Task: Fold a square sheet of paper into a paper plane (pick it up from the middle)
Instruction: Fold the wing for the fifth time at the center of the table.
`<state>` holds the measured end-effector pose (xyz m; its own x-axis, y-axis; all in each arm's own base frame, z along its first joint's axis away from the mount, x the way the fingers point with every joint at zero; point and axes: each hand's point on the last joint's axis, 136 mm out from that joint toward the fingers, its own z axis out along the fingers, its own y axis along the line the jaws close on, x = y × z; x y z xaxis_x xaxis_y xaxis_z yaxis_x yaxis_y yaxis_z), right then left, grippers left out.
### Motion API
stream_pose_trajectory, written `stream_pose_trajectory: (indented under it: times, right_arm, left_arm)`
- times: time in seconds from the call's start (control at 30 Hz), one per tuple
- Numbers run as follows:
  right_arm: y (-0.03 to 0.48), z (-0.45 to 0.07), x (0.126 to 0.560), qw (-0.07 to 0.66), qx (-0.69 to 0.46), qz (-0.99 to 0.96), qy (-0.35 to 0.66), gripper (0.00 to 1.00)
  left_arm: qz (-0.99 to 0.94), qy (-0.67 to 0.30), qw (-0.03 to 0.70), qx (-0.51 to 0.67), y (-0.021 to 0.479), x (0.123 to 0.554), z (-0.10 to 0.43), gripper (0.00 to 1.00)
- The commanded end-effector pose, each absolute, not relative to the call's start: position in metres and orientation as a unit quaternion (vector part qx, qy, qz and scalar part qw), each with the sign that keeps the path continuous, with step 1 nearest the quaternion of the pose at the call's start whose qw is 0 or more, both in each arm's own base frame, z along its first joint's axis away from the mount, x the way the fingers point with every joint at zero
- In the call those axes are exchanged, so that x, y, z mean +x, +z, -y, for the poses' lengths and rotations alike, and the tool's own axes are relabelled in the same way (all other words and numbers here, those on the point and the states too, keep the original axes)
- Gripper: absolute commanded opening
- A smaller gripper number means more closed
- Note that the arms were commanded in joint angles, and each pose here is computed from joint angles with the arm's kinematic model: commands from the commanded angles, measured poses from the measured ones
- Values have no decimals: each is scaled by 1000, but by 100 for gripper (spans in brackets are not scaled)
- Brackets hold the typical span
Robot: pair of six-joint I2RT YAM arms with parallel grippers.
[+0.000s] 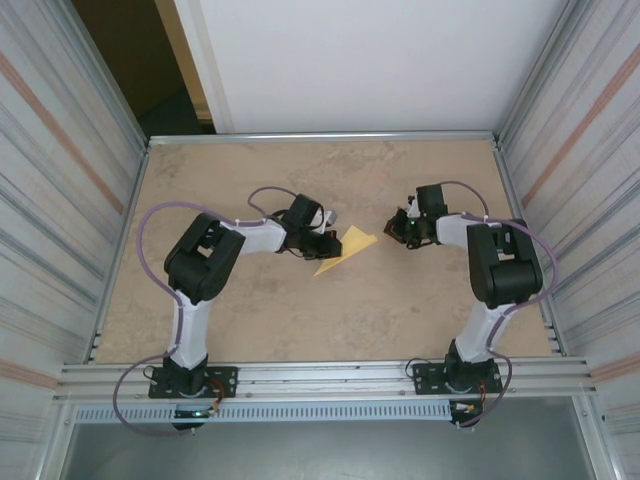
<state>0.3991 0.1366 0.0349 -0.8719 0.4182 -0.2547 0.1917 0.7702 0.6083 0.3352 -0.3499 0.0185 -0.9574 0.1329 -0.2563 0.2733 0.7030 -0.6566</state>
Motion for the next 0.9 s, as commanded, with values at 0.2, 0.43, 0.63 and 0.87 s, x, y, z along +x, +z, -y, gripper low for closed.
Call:
stream_pose_trajectory:
  times: [0.2, 0.43, 0.63, 0.87]
  right_arm:
    - [45, -219, 369, 157, 79, -932, 318, 4]
    - [16, -229, 367, 119, 90, -935, 321, 2]
    - [-19, -206, 357, 82, 126, -940, 305, 2]
    - [-35, -196, 352, 53, 121, -947, 292, 1]
  left_arm:
    - [-962, -260, -19, 76, -49, 286, 306, 2]
    - [-961, -266, -17, 74, -48, 287, 307, 2]
    - [-959, -274, -13, 77, -42, 289, 309, 2]
    - [-923, -362, 55, 117, 25, 312, 340, 6]
